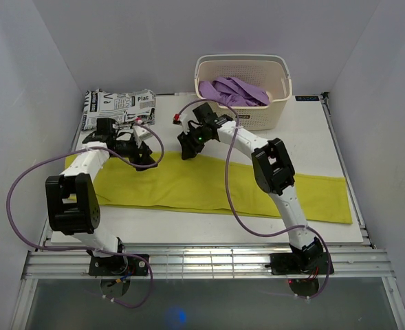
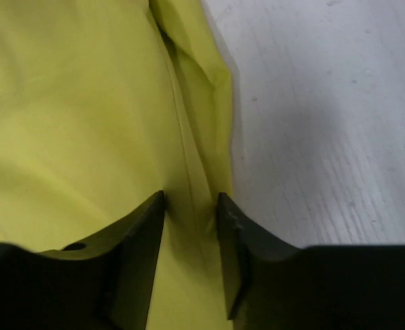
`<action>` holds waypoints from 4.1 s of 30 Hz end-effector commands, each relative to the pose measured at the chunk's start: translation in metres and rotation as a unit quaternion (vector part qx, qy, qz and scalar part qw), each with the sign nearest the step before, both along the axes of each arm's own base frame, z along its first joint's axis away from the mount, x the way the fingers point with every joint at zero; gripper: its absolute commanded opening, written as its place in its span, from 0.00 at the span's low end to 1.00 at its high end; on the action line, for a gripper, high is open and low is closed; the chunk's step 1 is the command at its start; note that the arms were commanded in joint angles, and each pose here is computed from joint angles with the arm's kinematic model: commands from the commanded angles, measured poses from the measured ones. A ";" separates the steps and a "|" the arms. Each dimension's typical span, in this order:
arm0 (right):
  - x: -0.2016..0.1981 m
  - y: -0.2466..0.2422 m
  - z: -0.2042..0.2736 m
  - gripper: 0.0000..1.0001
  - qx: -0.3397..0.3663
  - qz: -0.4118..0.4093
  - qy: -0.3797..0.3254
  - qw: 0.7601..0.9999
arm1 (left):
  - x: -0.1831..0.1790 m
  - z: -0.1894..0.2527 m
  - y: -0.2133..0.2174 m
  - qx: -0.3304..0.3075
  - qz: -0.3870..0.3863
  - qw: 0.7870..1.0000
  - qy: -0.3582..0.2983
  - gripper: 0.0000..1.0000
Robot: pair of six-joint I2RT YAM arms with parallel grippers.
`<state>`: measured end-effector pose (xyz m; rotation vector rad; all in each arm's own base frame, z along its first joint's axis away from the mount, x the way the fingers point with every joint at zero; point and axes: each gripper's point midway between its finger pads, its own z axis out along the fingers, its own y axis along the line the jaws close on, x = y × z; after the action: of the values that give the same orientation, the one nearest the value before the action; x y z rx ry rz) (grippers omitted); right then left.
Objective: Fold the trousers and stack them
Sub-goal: Fold the trousers
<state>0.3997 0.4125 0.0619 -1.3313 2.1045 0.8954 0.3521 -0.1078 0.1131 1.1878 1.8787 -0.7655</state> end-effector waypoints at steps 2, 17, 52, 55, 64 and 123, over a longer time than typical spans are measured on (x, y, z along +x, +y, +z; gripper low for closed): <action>-0.010 0.021 0.027 0.29 0.071 0.025 0.006 0.997 | 0.021 0.056 0.015 -0.059 0.082 0.995 -0.024 0.75; -0.103 0.024 0.008 0.08 -0.064 0.109 -0.295 0.947 | 0.064 0.084 0.075 -0.067 0.280 0.958 -0.015 0.77; -0.161 -0.030 -0.114 0.08 -0.261 0.151 -0.379 0.875 | 0.081 -0.067 0.032 0.280 0.352 0.892 0.049 0.48; -0.165 -0.032 -0.119 0.08 -0.264 0.158 -0.374 0.875 | 0.089 -0.054 0.023 0.259 0.344 0.902 0.039 0.21; -0.170 -0.032 -0.124 0.08 -0.267 0.175 -0.364 0.875 | 0.134 0.013 0.007 0.204 0.343 0.916 -0.039 0.00; -0.170 -0.050 -0.154 0.08 -0.323 0.203 -0.359 0.852 | 0.120 0.009 0.006 0.223 0.378 0.899 0.011 0.00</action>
<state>0.2775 0.4361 0.0226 -1.6869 1.3657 -0.2530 0.4558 -0.1005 0.0731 0.6054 2.4839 0.0835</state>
